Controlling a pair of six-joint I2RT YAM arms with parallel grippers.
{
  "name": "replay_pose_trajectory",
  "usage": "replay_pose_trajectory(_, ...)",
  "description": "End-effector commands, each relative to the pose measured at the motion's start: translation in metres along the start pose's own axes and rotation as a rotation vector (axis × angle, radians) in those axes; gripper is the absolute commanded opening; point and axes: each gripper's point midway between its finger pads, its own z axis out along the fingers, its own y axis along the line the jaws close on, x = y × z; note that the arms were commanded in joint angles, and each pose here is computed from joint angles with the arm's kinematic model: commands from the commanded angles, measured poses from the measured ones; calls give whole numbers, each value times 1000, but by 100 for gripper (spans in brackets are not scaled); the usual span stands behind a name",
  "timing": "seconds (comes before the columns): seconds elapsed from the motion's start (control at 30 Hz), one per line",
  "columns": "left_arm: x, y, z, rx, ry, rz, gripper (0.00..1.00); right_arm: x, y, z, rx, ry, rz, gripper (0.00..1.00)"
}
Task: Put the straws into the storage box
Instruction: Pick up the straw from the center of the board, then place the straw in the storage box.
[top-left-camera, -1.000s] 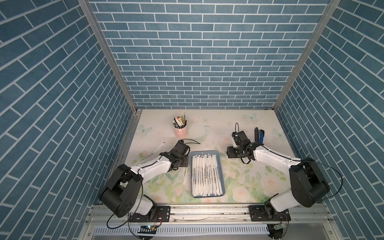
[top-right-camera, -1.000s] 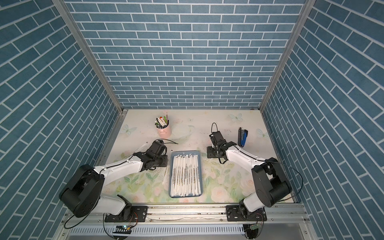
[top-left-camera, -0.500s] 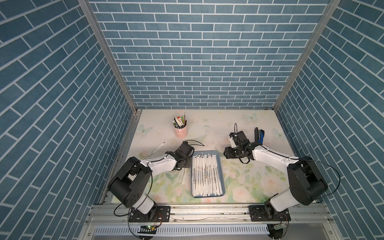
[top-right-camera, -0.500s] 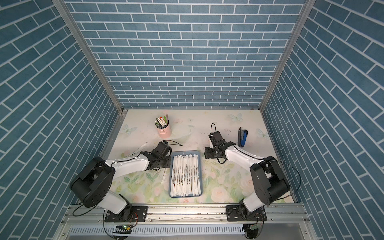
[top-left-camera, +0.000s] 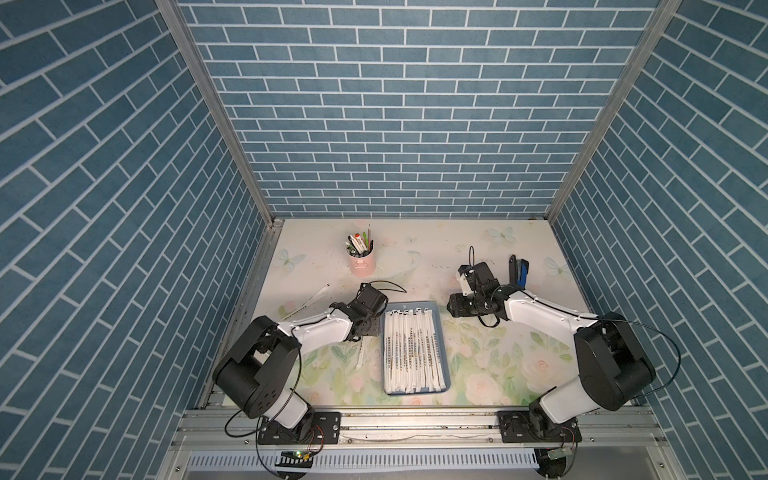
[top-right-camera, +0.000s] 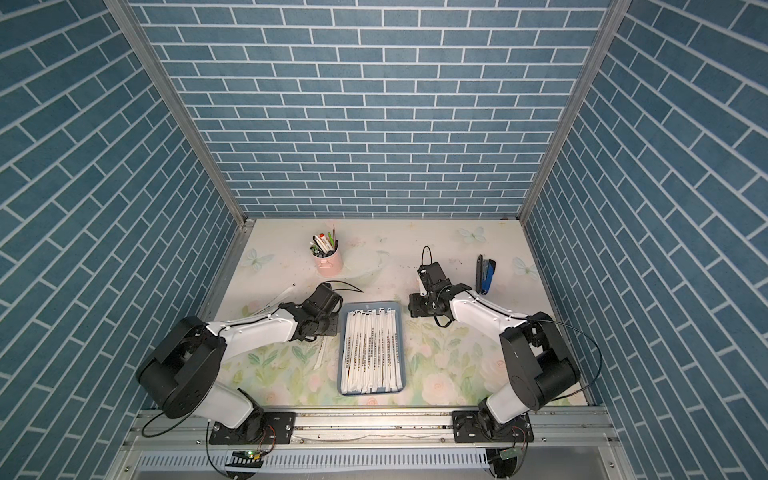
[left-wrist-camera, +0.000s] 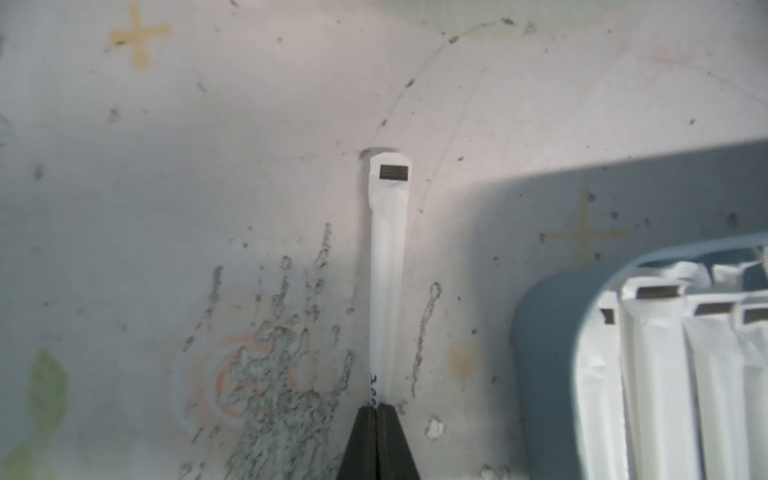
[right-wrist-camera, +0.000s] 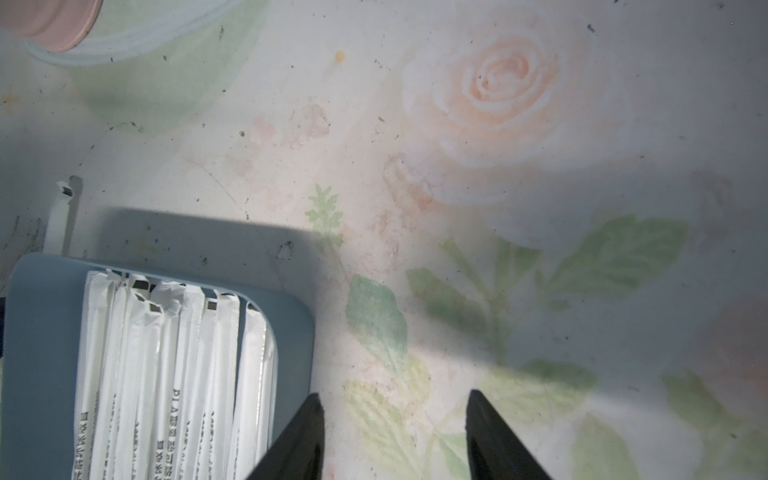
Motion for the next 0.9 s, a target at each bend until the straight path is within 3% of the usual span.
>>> replay_pose_trajectory(0.0, -16, 17, -22, -66, -48, -66, 3, 0, -1, 2, 13, 19, -14, 55)
replay_pose_trajectory(0.23, -50, 2, -78, -1, -169, -177, 0, -7, -2, -1, 25, 4, -18, 55)
replay_pose_trajectory(0.43, -47, -88, -111, 194, -219, -206, 0, -11, -8, -5, 29, -14, -11, 55)
replay_pose_trajectory(0.63, -16, -148, -92, 266, -183, -234, 0, -13, -15, -8, 27, -33, 5, 54)
replay_pose_trajectory(0.87, 15, -167, -62, 226, -128, -216, 0, -12, -18, -11, 9, -39, 4, 54)
